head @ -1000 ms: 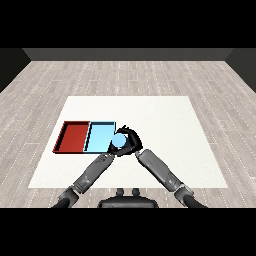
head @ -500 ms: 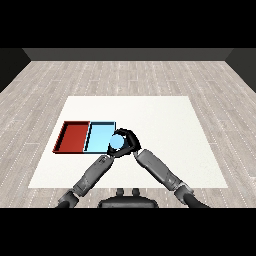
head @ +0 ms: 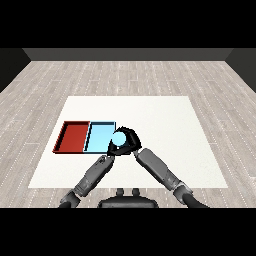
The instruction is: Pick the blue can and put it in the blue box
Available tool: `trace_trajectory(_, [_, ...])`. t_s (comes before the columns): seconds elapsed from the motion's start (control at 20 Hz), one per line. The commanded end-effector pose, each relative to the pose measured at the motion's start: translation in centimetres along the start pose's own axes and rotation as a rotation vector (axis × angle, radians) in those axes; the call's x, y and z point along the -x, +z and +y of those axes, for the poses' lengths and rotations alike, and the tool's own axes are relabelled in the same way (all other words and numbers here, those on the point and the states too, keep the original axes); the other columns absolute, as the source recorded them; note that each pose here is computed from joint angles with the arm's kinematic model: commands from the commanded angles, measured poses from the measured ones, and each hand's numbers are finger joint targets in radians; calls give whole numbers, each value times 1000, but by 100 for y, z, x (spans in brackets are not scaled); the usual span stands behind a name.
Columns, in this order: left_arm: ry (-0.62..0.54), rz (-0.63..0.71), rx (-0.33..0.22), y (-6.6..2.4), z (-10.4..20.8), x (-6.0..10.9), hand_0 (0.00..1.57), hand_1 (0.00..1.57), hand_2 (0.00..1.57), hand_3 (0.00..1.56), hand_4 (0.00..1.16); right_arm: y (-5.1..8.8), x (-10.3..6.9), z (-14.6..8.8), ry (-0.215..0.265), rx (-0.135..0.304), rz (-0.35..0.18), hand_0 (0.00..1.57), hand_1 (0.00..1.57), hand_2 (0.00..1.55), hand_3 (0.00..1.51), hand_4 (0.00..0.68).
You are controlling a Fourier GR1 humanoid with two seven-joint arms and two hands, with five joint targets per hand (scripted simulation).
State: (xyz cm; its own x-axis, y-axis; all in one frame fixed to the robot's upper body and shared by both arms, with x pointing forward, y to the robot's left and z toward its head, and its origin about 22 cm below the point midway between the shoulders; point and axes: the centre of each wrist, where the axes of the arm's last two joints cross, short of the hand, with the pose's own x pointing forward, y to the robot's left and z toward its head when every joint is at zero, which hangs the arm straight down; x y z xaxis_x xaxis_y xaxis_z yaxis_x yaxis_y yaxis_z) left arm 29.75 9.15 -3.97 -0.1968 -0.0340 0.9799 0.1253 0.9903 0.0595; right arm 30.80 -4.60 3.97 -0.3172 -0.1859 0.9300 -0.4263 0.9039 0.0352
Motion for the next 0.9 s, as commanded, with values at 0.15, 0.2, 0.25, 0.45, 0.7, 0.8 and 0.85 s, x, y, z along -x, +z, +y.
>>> trace_trajectory(0.15, [40,37,-2,-81,-53,-30,1571,1571,1516,1448,1097,28,-101,3,-48,16,39,0,0,0,0,0])
trace_trajectory(0.2, [40,37,-2,-83,-52,-27,1571,1571,1516,1448,1097,30,-104,0,-48,16,39,0,0,0,0,0])
trace_trajectory(0.25, [40,37,-2,-85,-52,-25,1571,1571,1516,1448,1097,33,-106,-2,-48,16,39,0,0,0,0,0])
trace_trajectory(0.45, [25,15,-13,-200,-137,-162,1571,1571,1520,1454,1121,-29,-118,125,-64,21,38,0,0,0,0,0])
trace_trajectory(0.7, [6,37,-16,-140,-31,40,1571,1571,1565,1492,1141,-65,-257,45,-55,14,26,0,0,0,0,0])
trace_trajectory(0.8, [-11,30,-18,-185,50,-91,1571,1571,1571,1503,1137,113,-296,-117,-55,50,39,0,0,0,0,0])
trace_trajectory(0.85, [-17,22,-14,-59,29,85,1571,1571,1571,1504,1134,120,-153,-198,-104,56,50,0,0,0,0,0])
